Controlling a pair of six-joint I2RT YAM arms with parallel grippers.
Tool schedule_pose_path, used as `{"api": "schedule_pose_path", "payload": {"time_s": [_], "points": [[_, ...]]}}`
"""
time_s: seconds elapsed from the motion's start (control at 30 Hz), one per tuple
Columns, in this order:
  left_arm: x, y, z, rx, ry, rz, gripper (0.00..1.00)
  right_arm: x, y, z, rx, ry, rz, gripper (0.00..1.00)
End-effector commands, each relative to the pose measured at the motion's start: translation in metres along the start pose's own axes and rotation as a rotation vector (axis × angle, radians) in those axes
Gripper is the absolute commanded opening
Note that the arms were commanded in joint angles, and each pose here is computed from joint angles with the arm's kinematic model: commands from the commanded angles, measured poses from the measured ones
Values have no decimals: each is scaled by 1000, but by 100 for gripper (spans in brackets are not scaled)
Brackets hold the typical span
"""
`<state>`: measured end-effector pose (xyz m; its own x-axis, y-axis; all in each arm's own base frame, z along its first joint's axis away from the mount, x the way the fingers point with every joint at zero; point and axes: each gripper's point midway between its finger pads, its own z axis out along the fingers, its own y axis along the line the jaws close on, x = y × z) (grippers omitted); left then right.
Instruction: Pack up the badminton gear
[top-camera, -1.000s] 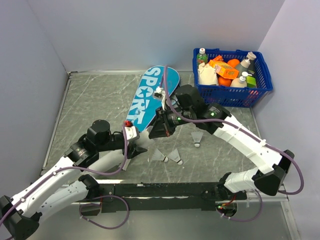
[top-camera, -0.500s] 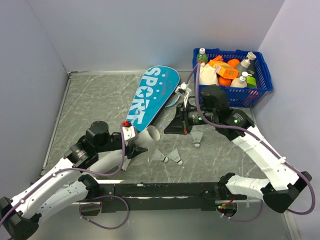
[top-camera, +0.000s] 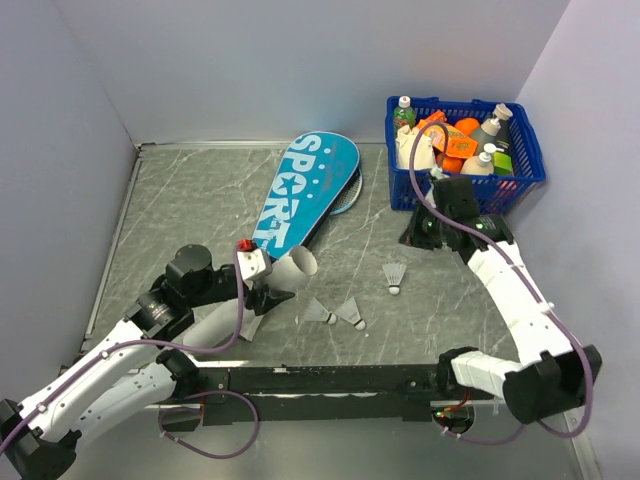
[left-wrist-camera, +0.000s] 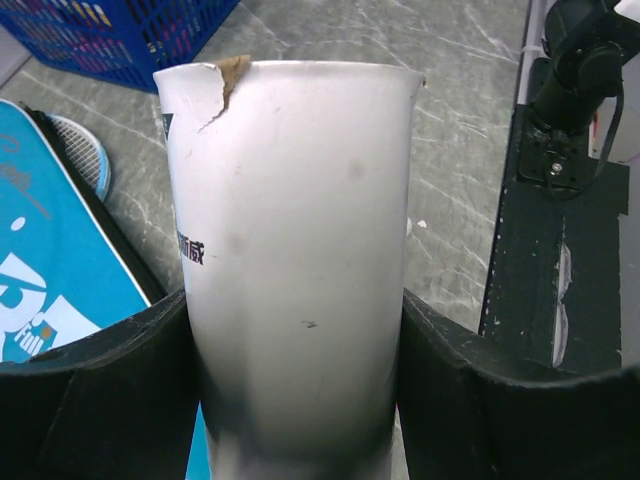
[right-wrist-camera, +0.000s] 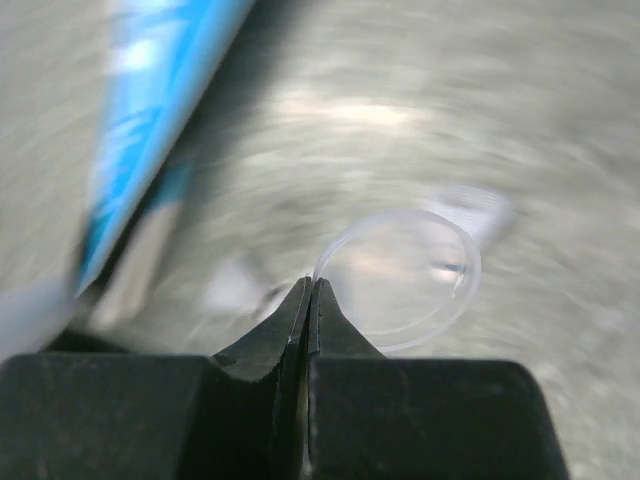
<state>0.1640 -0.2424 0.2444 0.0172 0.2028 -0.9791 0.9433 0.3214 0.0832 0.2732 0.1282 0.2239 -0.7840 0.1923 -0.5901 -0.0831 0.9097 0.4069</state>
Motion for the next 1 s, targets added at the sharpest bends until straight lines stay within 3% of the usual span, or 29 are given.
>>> {"api": "schedule_pose_path", "payload": {"time_s": [0.0, 0.33, 0.53, 0.7, 0.8, 0.87, 0.9, 0.97], "points": [[-16, 8, -1, -46, -58, -7, 1, 3, -97, 17, 391, -71, 220, 0], [-5, 23, 1, -141, -33, -82, 1, 38, -210, 38, 748, -87, 538, 0], [-2, 26, 2, -167, -46, -94, 1, 24, -245, 42, 859, -111, 537, 0], [-2, 27, 1, -177, -53, -97, 1, 14, -256, 57, 839, -80, 543, 1], [0, 28, 1, -184, -49, -99, 1, 12, -255, 63, 817, -74, 548, 14], [0, 29, 0, -187, -50, -97, 1, 10, -254, 63, 810, -78, 540, 25], [1, 28, 0, -187, -48, -96, 1, 7, -253, 61, 808, -90, 539, 36], [0, 28, -1, -189, -52, -94, 1, 2, -250, 59, 796, -97, 526, 43]]}}
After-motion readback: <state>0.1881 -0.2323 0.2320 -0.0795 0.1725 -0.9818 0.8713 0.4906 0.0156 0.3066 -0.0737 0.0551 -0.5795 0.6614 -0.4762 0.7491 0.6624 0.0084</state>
